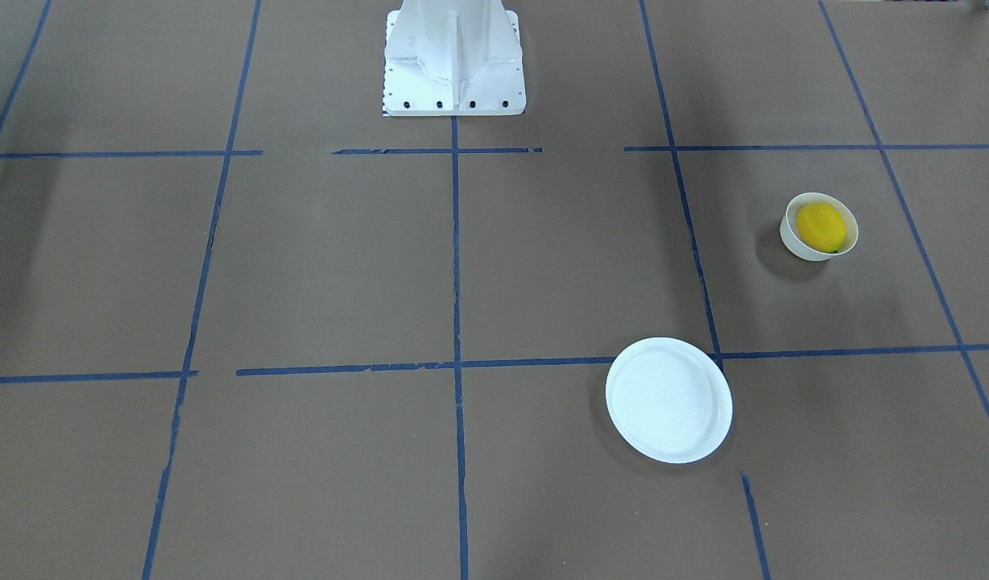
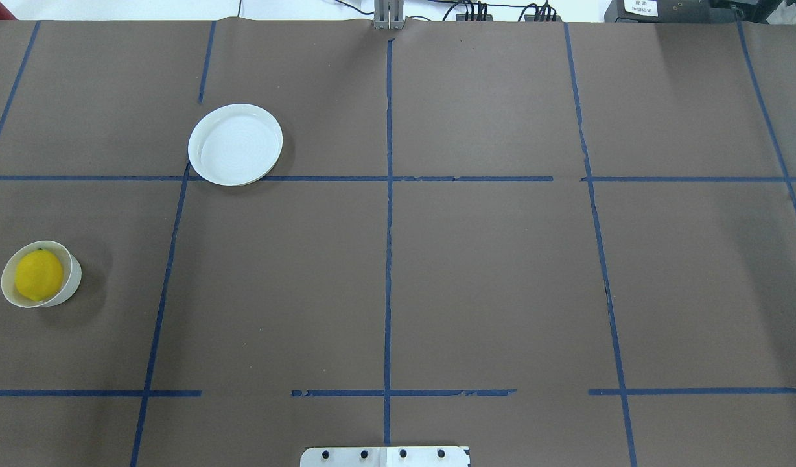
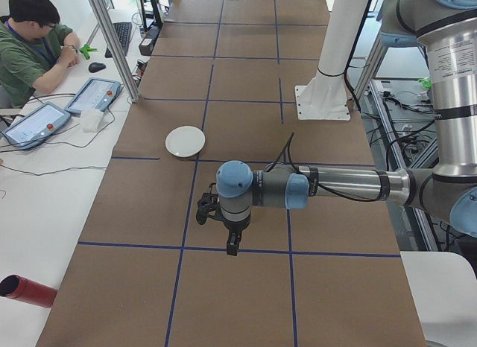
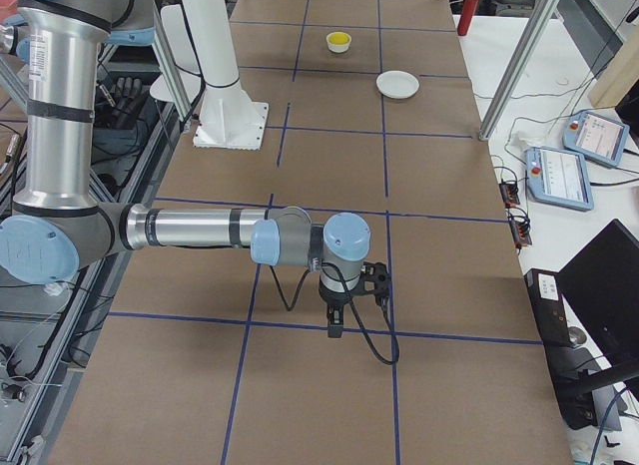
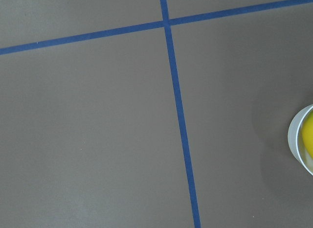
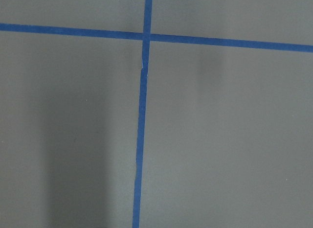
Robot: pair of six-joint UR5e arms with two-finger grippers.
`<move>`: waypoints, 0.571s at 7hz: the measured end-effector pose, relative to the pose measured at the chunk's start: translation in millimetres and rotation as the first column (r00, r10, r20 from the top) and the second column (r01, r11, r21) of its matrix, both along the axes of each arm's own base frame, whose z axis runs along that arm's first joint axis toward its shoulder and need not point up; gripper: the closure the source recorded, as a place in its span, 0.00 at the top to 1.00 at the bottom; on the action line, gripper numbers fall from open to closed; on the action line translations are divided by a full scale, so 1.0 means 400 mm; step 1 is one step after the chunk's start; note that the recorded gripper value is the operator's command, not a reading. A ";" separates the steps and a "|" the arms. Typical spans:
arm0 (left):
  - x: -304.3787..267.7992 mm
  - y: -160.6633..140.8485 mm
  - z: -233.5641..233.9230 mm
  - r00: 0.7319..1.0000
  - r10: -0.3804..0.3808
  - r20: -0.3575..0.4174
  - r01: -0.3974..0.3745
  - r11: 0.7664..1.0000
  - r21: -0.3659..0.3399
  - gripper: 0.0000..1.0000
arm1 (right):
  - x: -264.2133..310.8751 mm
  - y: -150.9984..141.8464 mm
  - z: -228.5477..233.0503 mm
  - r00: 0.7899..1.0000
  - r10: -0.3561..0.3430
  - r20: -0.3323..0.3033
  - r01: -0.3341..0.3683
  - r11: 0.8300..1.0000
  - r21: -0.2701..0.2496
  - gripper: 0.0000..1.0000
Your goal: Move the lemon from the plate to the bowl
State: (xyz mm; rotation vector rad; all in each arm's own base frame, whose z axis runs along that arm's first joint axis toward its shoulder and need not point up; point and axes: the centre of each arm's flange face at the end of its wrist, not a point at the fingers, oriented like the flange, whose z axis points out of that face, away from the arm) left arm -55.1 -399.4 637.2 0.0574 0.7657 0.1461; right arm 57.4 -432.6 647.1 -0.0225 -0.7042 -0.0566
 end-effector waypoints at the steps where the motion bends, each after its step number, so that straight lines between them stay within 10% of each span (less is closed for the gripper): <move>1: -0.001 -0.001 0.000 1.000 -0.002 -0.002 0.002 1.000 0.000 1.00 | 0.000 0.000 0.000 1.000 0.000 0.000 0.000 1.000 0.000 1.00; 4: -0.002 -0.016 -0.010 1.000 0.001 0.005 -0.001 1.000 0.017 1.00 | 0.000 0.000 0.000 1.000 0.000 0.000 0.000 1.000 0.000 1.00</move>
